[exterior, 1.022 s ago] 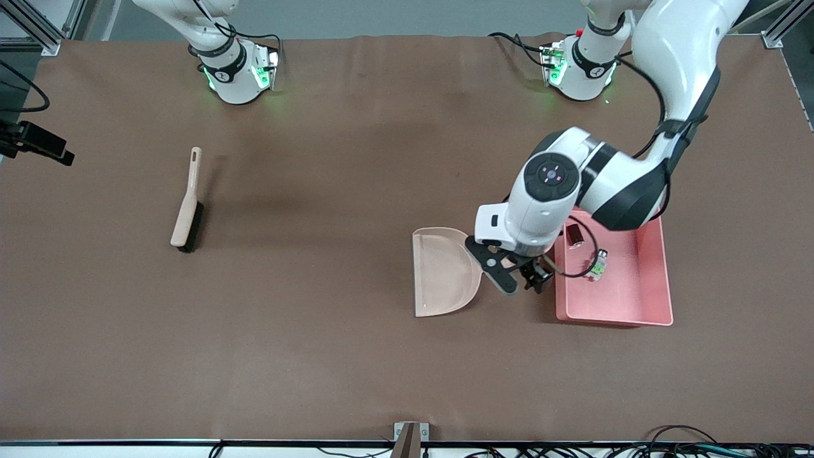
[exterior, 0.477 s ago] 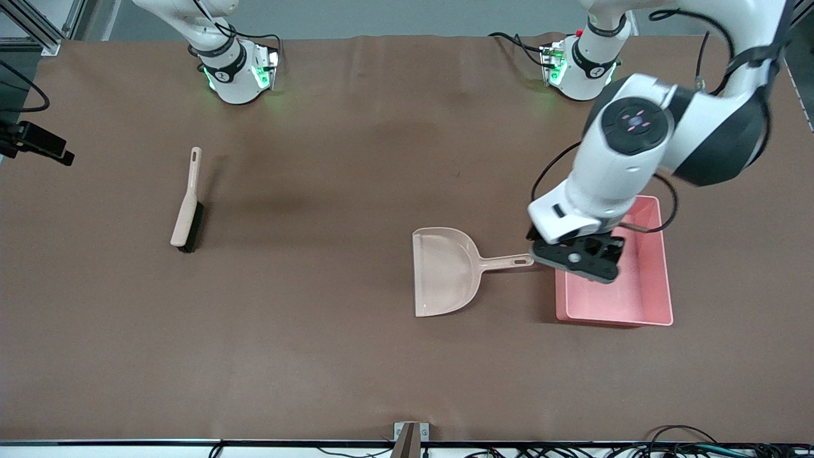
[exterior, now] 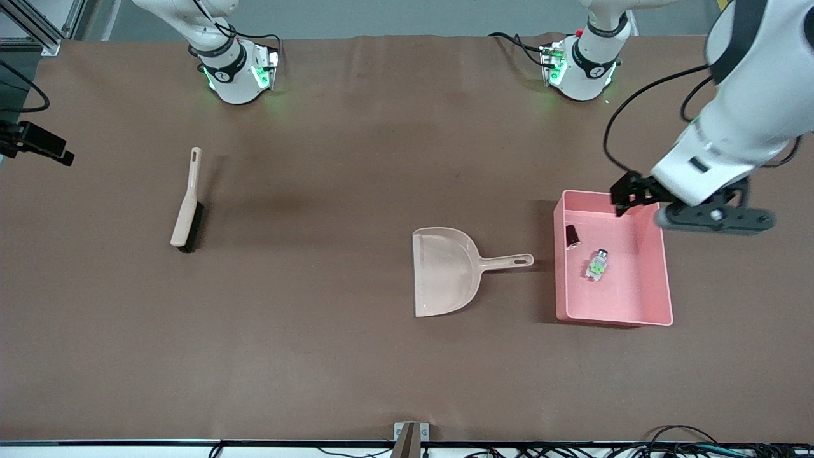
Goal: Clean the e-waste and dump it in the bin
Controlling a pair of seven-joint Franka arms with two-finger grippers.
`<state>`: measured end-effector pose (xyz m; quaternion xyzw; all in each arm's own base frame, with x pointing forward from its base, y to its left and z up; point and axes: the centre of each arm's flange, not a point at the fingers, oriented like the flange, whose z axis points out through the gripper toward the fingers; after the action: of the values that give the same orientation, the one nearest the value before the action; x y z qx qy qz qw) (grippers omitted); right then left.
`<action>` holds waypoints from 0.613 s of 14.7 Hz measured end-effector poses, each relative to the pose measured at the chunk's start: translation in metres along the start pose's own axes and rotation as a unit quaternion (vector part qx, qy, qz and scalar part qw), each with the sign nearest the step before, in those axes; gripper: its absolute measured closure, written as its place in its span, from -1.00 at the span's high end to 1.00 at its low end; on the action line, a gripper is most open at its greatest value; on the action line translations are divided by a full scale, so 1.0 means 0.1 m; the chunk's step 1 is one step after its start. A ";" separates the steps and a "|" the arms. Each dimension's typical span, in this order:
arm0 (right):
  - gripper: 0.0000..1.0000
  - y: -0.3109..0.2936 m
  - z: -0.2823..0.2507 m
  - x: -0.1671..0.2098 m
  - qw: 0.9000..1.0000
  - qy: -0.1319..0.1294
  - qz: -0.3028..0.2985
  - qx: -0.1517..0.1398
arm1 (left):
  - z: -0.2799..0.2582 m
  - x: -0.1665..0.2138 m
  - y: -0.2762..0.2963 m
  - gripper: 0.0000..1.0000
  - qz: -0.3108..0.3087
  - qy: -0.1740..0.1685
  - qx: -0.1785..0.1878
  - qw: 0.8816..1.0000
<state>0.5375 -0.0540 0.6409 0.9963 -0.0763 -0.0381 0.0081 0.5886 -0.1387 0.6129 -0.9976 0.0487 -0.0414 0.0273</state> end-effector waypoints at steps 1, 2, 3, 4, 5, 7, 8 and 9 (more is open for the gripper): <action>1.00 0.00 0.00 0.00 1.000 0.000 0.000 0.000 | -0.07 -0.07 -0.06 1.00 -0.006 -0.002 0.004 1.000; 1.00 0.00 0.00 0.00 1.000 0.000 0.000 0.000 | -0.12 -0.14 -0.10 1.00 -0.012 -0.005 0.005 1.000; 1.00 0.00 0.00 0.00 1.000 0.000 0.000 0.000 | -0.13 -0.22 -0.15 1.00 -0.019 -0.009 -0.001 1.000; 1.00 0.00 0.00 0.00 1.000 0.001 0.000 0.000 | -0.13 -0.29 -0.22 1.00 -0.029 -0.015 -0.010 0.999; 1.00 0.00 0.00 0.00 1.000 0.001 0.000 0.000 | -0.11 -0.36 -0.30 1.00 -0.039 -0.020 -0.017 0.999; 1.00 0.00 -0.01 0.00 1.000 0.003 0.000 0.000 | -0.08 -0.49 -0.44 1.00 -0.055 -0.029 -0.025 0.998; 1.00 0.00 -0.02 0.01 1.000 0.004 0.000 0.000 | -0.07 -0.55 -0.48 1.00 -0.059 -0.031 -0.025 0.997; 1.00 0.00 -0.02 0.01 1.000 0.005 0.000 0.000 | -0.06 -0.61 -0.50 1.00 -0.061 -0.031 -0.024 0.997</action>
<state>0.5383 -0.0538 0.6429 0.9965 -0.0761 -0.0332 0.0082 0.5324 -0.0834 0.6170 -0.9999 -0.0122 -0.0106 0.0027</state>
